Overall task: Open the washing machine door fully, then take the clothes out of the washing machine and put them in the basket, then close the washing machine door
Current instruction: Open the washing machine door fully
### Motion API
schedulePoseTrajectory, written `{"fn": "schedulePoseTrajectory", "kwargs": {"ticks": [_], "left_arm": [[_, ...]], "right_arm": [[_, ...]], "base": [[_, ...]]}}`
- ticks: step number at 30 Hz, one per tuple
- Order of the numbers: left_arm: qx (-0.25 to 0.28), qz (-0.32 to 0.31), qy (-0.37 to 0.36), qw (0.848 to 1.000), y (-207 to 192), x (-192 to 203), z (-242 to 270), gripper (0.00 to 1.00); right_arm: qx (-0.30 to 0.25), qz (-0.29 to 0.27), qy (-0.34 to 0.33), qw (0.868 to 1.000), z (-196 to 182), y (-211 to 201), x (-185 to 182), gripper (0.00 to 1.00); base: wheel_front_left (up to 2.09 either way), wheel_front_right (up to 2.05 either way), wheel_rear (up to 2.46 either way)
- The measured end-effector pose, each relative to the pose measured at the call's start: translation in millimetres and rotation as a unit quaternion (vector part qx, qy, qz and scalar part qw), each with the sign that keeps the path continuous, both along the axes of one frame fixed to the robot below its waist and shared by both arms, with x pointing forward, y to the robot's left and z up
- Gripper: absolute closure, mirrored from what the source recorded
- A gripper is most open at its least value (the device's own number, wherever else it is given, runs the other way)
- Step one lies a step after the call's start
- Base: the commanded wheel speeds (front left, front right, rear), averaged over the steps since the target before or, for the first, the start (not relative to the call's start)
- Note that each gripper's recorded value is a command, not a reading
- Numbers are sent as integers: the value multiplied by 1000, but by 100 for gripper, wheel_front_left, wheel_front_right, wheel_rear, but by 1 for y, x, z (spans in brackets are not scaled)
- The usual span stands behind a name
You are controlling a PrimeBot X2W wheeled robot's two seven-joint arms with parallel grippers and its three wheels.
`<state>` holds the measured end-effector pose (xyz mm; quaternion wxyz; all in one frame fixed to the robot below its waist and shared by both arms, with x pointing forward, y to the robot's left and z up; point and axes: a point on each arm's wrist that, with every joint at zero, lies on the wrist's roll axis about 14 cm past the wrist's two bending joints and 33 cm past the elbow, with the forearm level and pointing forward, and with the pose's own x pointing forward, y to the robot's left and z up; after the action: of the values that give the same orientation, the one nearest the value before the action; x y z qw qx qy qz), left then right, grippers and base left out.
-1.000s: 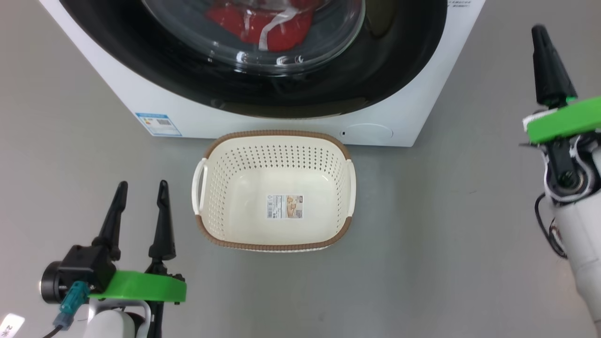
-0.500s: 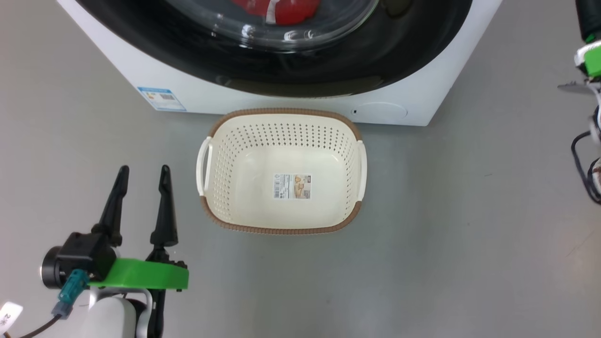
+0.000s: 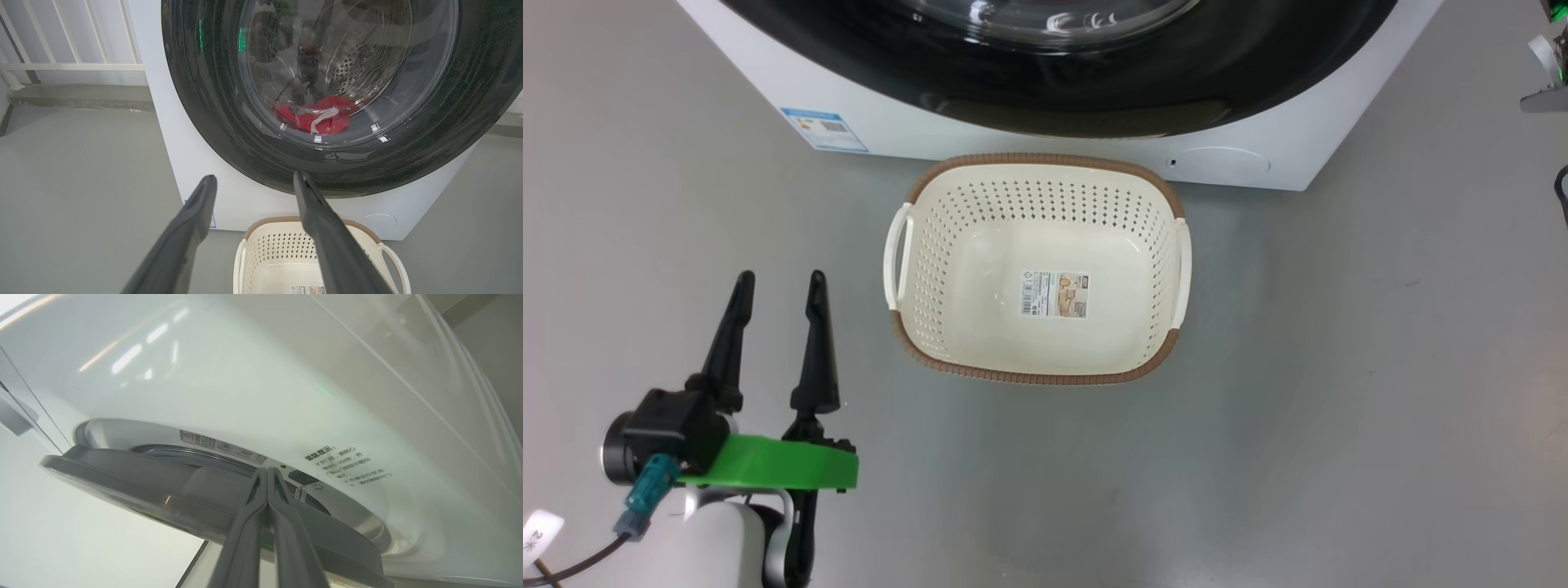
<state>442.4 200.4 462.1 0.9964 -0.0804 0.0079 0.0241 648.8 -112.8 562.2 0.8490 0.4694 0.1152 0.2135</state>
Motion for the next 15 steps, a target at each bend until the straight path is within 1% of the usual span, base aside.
{"fn": "schedulePoseTrajectory", "kwargs": {"ticks": [7,15], "left_arm": [[-1,1,7,1000,0,-1,-4,0],[-4,5,12,1000,3,-2,-8,0]], "right_arm": [[3,43,18,999,0,17,7,100],[-5,62,34,997,-3,25,15,100]], "base": [[0,0,0],[0,0,0]]}}
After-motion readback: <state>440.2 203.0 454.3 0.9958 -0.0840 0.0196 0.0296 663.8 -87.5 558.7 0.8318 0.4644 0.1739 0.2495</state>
